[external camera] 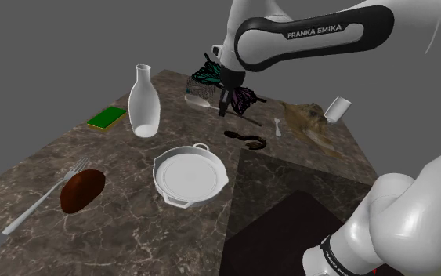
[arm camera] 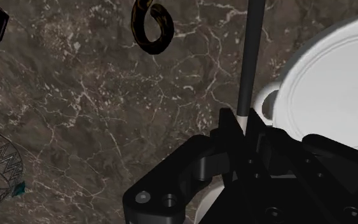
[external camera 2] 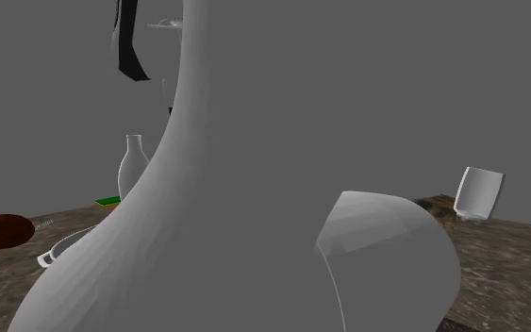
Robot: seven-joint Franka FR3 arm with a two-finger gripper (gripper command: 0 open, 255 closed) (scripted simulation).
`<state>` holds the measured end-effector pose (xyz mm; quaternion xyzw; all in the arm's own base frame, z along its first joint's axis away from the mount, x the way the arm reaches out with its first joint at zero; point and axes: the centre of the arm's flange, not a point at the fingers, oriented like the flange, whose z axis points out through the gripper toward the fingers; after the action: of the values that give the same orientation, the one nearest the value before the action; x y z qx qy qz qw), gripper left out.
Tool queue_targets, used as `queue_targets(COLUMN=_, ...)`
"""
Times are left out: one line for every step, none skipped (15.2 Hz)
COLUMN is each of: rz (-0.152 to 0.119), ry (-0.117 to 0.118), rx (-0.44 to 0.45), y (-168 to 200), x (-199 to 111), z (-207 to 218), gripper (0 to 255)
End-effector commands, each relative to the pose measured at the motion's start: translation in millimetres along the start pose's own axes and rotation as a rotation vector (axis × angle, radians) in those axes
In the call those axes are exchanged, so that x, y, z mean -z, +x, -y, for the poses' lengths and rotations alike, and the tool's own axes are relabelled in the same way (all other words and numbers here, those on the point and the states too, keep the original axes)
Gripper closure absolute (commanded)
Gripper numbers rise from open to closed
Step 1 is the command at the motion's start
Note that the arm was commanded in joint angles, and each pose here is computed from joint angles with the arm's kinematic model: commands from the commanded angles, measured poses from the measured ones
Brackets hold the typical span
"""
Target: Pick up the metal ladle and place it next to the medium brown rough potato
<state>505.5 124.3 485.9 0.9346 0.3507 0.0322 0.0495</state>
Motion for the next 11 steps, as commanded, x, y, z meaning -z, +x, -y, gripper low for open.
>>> queue_targets(rz=0.000, ry=0.000, rx=-0.001, y=14, x=3, z=26, gripper=255)
queue_targets(rz=0.000, ry=0.000, rx=-0.001, y=20, x=5, z=38, gripper=255)
queue_targets(rz=0.000, ry=0.000, rx=-0.001, y=26, x=6, z=50, gripper=255)
queue_targets(rz=0.000, ry=0.000, rx=-0.001, y=32, x=7, z=61, gripper=255)
queue_targets(rz=0.000, ry=0.000, rx=-0.001, y=38, x=8, z=73, gripper=255)
queue_targets(rz=0.000, ry=0.000, rx=-0.001, y=44, x=9, z=85, gripper=255)
queue_targets(rz=0.000, ry=0.000, rx=-0.001, y=50, x=11, z=97, gripper=255)
queue_targets(rz=0.000, ry=0.000, rx=-0.001, y=56, x=12, z=108, gripper=255)
queue_targets(rz=0.000, ry=0.000, rx=-0.001, y=62, x=13, z=120, gripper=255)
queue_targets(rz=0.000, ry=0.000, rx=-0.001, y=68, x=14, z=132, gripper=255)
queue_targets(rz=0.000, ry=0.000, rx=-0.001, y=74, x=16, z=144, gripper=255)
